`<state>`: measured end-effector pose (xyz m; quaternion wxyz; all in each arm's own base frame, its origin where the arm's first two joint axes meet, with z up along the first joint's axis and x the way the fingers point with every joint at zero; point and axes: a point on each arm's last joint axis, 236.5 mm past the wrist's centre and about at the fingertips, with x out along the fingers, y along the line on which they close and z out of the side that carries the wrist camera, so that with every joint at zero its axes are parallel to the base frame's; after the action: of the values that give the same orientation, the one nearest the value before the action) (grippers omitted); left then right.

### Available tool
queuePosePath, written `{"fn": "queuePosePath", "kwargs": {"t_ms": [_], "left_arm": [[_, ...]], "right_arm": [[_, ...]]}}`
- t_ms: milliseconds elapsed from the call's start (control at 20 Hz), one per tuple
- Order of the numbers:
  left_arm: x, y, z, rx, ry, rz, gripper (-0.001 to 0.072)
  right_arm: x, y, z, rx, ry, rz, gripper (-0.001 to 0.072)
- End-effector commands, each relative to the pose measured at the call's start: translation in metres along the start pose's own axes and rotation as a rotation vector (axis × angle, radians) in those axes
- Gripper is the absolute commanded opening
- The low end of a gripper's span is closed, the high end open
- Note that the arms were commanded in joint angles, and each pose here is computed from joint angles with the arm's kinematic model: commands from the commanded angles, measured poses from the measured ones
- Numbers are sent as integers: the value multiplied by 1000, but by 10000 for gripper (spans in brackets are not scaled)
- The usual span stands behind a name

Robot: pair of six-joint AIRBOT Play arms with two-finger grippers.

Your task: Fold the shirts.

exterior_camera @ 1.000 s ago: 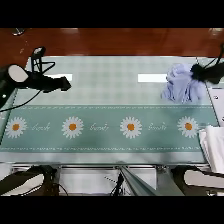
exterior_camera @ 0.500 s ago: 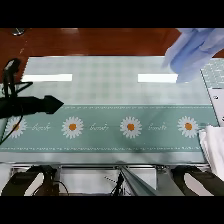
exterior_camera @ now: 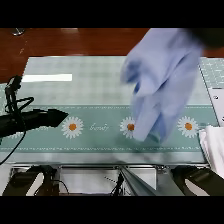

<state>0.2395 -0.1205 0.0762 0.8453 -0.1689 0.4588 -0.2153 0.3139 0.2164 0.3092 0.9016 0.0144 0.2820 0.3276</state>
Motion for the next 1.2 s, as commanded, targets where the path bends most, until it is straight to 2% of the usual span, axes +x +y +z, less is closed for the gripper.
{"fn": "queuePosePath", "kwargs": {"t_ms": [0,150,300,350,400,450,550,650,750,850,950,1050,1150], "left_arm": [[2,-3,-2,-7,0,-17,701],[2,-3,-2,-8,0,-16,700],[6,-1,-3,-16,14,-15,701],[7,-1,-4,-19,22,-16,701],[9,-2,-6,-18,37,-21,701],[10,-6,-14,-13,72,-36,701],[8,-16,-38,8,171,-65,701],[4,-17,-59,19,260,-68,701],[3,8,-72,13,312,31,701],[14,19,-92,-61,355,49,701],[43,8,-113,-191,344,-59,701],[70,-8,-122,-315,284,-206,701],[85,-10,-133,-386,281,-257,701]], "right_arm": [[103,44,-129,119,278,114,25],[178,54,-202,283,404,126,25],[218,85,-221,449,444,256,26],[223,91,-217,479,436,295,102],[224,91,-210,491,429,317,432],[219,83,-199,478,422,330,612],[192,39,-167,455,417,304,614],[142,-39,-137,461,367,184,614],[72,-133,-144,480,348,-77,614],[1,-201,-189,557,369,-350,614],[-31,-219,-248,744,323,-461,614],[-20,-194,-299,920,272,-400,614],[1,-157,-335,1022,269,-289,614]]}}
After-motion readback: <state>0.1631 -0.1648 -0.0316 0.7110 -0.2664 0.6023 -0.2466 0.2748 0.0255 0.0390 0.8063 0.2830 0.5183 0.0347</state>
